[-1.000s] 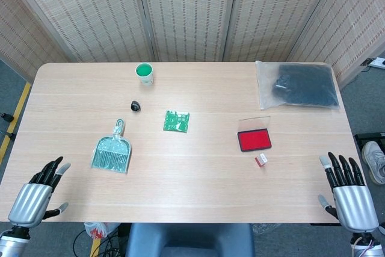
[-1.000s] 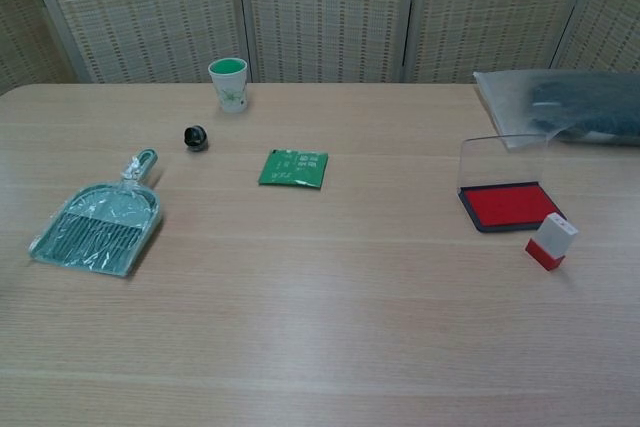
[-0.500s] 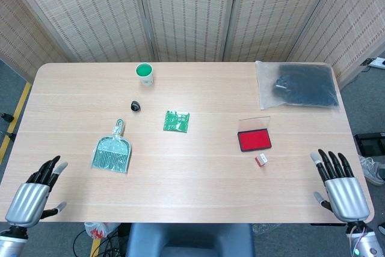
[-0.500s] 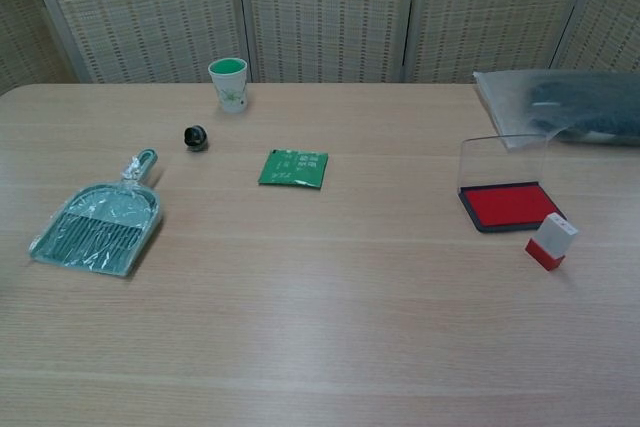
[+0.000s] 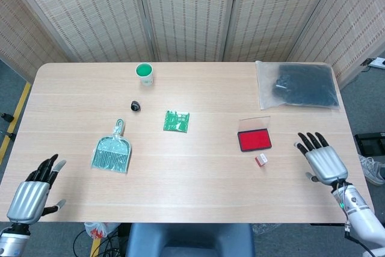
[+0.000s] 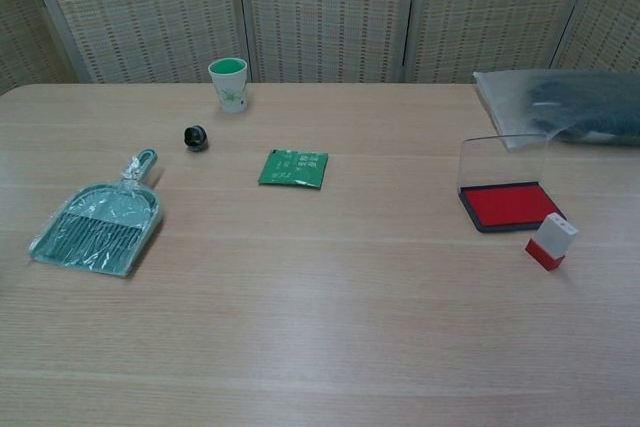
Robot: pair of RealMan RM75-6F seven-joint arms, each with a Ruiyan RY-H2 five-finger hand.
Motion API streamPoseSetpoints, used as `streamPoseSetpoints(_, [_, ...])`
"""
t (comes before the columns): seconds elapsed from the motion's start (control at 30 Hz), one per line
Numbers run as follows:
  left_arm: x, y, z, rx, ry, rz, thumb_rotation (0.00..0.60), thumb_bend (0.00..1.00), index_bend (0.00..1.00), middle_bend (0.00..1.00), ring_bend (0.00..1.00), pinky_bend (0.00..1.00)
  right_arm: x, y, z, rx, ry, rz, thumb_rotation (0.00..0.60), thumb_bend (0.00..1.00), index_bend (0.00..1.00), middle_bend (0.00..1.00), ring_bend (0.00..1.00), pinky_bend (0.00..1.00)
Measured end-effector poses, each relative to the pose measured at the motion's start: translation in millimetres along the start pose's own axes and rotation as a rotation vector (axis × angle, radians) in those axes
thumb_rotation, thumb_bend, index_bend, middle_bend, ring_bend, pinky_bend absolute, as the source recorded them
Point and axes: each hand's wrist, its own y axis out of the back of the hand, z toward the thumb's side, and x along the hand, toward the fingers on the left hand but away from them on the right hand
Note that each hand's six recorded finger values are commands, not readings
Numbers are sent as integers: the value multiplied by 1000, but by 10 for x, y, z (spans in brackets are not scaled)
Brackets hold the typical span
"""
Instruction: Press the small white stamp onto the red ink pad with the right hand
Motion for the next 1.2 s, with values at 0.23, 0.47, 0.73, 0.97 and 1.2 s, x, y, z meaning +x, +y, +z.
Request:
streamPoseSetpoints(0.23, [43, -48, -40, 22, 34, -10, 600, 200, 122, 36, 95, 282, -366, 8, 66, -46, 60, 28, 600, 214, 167, 0, 0, 0])
streamPoseSetpoints(0.47, [-4, -43, -36, 18, 39, -9, 600, 200, 122, 36, 95, 282, -586, -68, 369, -24, 160, 58, 600, 214, 167, 0, 0, 0])
streamPoseSetpoints(0.73, [-4, -53, -56, 22, 49, -13, 600, 200, 122, 36, 95, 282, -667, -146, 527, -10, 215, 56, 600, 214, 167, 0, 0, 0])
streamPoseSetpoints(0.97, [9, -83, -66, 24, 62, -23, 600, 200, 122, 36, 95, 282, -753, -182, 567, 4, 242, 48, 600, 214, 198, 0, 0, 0])
streamPoseSetpoints(1.2, [7, -84, -87, 24, 73, -23, 600, 200, 122, 36, 95, 282, -823, -216, 688, 2, 287, 29, 600, 214, 250, 0, 0, 0])
